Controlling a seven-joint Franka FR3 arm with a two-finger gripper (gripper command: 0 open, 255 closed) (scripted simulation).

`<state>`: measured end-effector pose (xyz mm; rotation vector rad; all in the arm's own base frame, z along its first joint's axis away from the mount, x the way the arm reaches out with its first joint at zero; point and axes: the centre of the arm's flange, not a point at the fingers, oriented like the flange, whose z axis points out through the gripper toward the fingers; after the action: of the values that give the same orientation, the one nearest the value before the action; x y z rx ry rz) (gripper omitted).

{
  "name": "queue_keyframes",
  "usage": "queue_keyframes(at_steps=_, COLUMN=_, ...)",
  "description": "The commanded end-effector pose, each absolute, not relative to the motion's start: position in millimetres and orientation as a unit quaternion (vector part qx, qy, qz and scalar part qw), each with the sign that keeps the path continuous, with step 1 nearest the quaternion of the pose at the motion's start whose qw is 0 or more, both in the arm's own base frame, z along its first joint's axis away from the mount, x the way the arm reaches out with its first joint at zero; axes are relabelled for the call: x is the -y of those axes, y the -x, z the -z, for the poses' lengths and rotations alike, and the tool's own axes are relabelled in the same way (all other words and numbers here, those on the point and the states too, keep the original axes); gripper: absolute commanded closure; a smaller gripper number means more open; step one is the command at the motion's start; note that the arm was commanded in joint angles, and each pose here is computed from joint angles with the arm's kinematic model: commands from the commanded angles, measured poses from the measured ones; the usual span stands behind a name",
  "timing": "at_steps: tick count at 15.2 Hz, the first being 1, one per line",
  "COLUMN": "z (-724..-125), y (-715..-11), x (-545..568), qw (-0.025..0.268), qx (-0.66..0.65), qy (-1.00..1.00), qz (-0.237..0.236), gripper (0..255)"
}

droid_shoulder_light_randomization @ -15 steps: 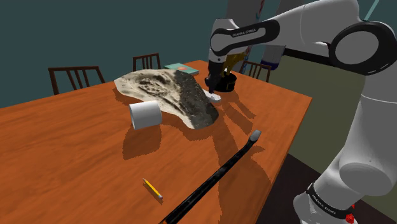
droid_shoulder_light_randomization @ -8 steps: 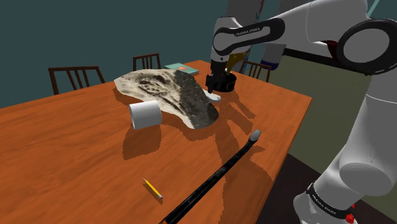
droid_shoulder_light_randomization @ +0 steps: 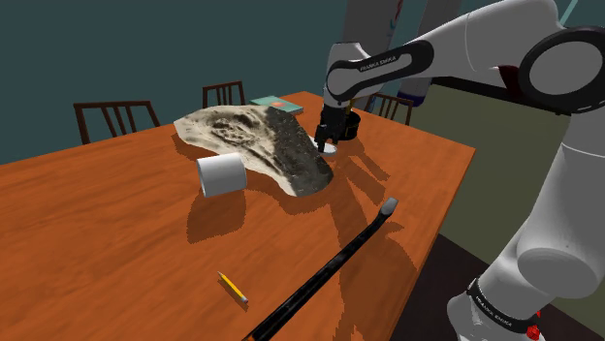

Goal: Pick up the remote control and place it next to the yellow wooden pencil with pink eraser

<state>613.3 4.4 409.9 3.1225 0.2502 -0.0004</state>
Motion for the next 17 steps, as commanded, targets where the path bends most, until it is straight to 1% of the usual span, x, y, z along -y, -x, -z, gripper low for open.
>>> queue_keyframes(at_steps=1, z=-400.4, y=-612.9, x=-5.3, qw=0.004, qx=-0.08, qy=-0.997, qz=0.001, gripper=0)
queue_keyframes(at_steps=8, z=-400.4, y=-613.0, x=-5.3, qw=0.004, qx=-0.08, qy=-0.997, qz=0.001, gripper=0)
queue_keyframes(at_steps=9, z=-400.0, y=-612.7, x=-5.6, qw=0.004, qx=-0.08, qy=-0.997, qz=0.001, gripper=255)
queue_keyframes(at_steps=17, z=-398.5, y=-613.1, x=-7.3, qw=0.004, qx=-0.08, qy=-0.997, qz=0.001, gripper=255)
